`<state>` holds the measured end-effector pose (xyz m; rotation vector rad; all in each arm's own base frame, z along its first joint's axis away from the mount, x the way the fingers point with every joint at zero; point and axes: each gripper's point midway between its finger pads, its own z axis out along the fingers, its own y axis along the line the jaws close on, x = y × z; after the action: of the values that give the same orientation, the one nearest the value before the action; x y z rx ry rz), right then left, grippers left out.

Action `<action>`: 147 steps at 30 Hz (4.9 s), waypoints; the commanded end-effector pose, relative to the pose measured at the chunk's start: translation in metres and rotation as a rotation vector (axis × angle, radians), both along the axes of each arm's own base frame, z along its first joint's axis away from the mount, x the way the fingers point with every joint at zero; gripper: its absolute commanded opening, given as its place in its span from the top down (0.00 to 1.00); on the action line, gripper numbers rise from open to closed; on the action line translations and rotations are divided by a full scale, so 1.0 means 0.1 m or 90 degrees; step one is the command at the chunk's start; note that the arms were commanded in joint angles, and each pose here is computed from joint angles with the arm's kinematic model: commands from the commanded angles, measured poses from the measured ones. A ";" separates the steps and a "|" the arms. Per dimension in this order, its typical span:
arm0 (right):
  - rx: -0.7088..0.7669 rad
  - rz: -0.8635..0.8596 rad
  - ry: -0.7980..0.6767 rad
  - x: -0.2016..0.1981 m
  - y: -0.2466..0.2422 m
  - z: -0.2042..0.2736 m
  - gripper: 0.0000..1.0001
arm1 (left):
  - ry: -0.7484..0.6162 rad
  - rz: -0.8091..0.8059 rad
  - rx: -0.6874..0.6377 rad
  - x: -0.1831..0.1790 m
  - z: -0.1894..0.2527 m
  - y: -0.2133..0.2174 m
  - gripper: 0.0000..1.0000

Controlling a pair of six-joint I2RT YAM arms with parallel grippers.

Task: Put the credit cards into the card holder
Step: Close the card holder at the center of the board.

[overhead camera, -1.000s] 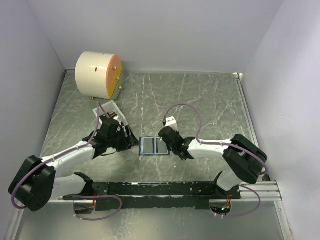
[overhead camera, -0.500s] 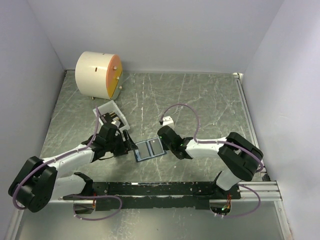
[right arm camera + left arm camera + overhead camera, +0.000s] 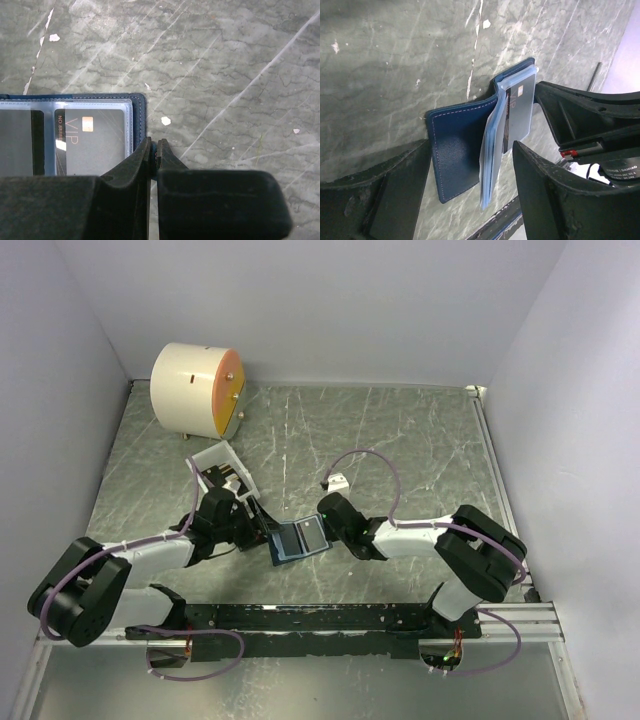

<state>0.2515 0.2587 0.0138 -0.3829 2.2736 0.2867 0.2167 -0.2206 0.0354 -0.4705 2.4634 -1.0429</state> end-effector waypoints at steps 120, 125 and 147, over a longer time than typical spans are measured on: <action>0.350 0.000 0.186 -0.29 -0.13 0.41 0.79 | 0.029 -0.215 0.181 -0.13 -0.40 -0.69 0.78; 0.358 -0.002 0.187 -0.24 -0.16 0.39 0.83 | 0.034 -0.206 0.208 -0.13 -0.44 -0.61 0.78; 0.397 0.052 0.255 -0.36 0.00 0.25 0.81 | 0.032 -0.210 0.223 -0.04 -0.42 -0.66 0.73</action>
<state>0.2171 0.2570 0.0412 -0.0891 2.3905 1.1417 0.2170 -0.3121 0.0254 0.0178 2.6744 -0.9045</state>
